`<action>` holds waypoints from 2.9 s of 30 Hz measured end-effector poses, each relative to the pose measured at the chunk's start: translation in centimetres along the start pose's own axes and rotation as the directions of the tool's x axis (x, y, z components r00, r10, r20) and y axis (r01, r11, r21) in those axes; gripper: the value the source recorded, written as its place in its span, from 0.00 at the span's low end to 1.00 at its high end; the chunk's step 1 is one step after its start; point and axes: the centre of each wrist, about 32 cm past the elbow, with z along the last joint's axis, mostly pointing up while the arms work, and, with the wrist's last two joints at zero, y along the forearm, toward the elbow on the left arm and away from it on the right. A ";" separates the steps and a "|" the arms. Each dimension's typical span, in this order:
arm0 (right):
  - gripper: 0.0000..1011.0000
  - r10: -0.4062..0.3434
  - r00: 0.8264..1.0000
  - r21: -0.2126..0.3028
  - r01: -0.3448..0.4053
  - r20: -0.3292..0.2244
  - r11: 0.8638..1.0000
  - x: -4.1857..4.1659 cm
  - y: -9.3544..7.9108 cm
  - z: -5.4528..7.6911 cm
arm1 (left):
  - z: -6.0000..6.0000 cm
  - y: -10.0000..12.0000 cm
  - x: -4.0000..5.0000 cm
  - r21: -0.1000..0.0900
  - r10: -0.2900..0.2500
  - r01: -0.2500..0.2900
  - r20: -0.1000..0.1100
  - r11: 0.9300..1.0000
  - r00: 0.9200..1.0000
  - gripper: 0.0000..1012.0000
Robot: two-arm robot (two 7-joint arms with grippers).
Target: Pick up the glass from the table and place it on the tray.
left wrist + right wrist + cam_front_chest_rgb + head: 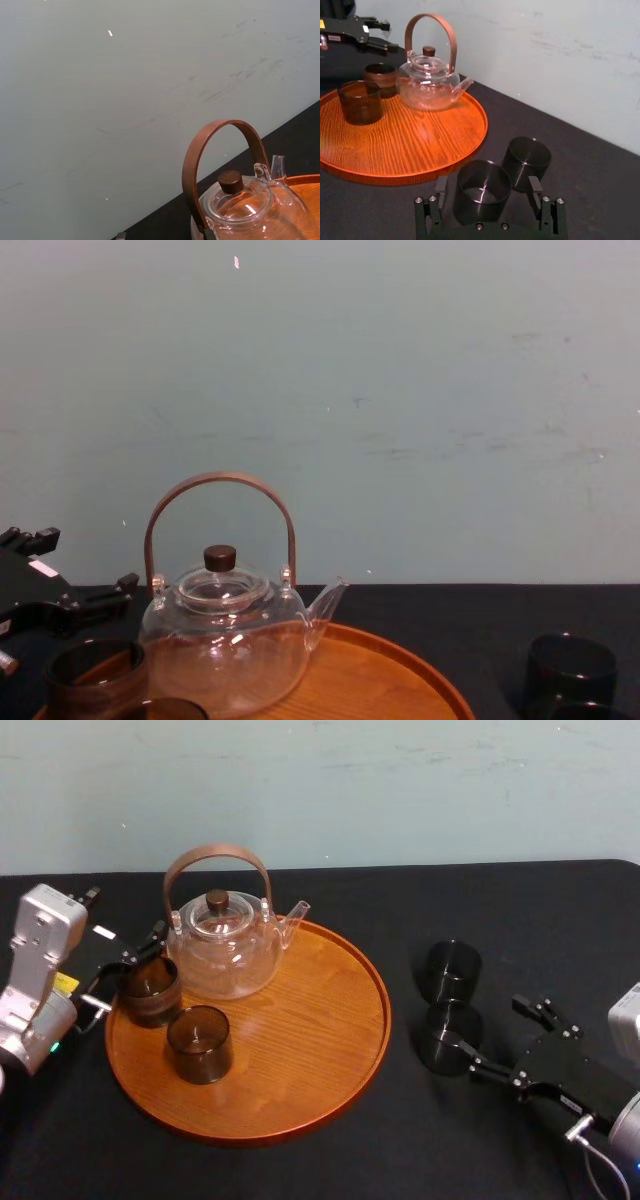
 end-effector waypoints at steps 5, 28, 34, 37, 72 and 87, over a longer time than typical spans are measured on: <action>0.99 0.003 1.000 -0.031 -0.004 -0.017 0.999 -0.10 0.3 -0.5 | 0.0 0.0 0.00 0.000 0.000 0.000 0.000 1.000 1.000 0.99; 0.99 0.014 1.000 -0.114 -0.016 -0.015 0.993 -0.46 2.0 -1.8 | 0.0 0.0 0.00 0.000 0.000 0.000 0.000 1.000 1.000 0.99; 0.99 0.025 0.999 -0.129 -0.028 -0.023 0.991 -0.10 2.5 -1.5 | 0.0 0.0 0.00 0.000 0.000 0.000 0.000 1.000 1.000 0.99; 0.99 0.029 0.999 -0.140 -0.033 -0.031 0.990 0.14 2.9 -1.3 | 0.0 0.0 0.00 0.000 0.000 0.000 0.000 1.000 1.000 0.99; 0.99 0.058 0.994 -0.183 -0.074 -0.091 0.980 2.00 6.7 -0.6 | 0.0 0.0 0.00 0.000 0.000 0.000 0.000 1.000 1.000 0.99; 0.99 0.063 0.994 -0.179 -0.079 -0.091 0.981 1.95 7.1 -0.7 | 0.0 0.0 0.00 0.000 0.000 0.000 0.000 1.000 1.000 0.99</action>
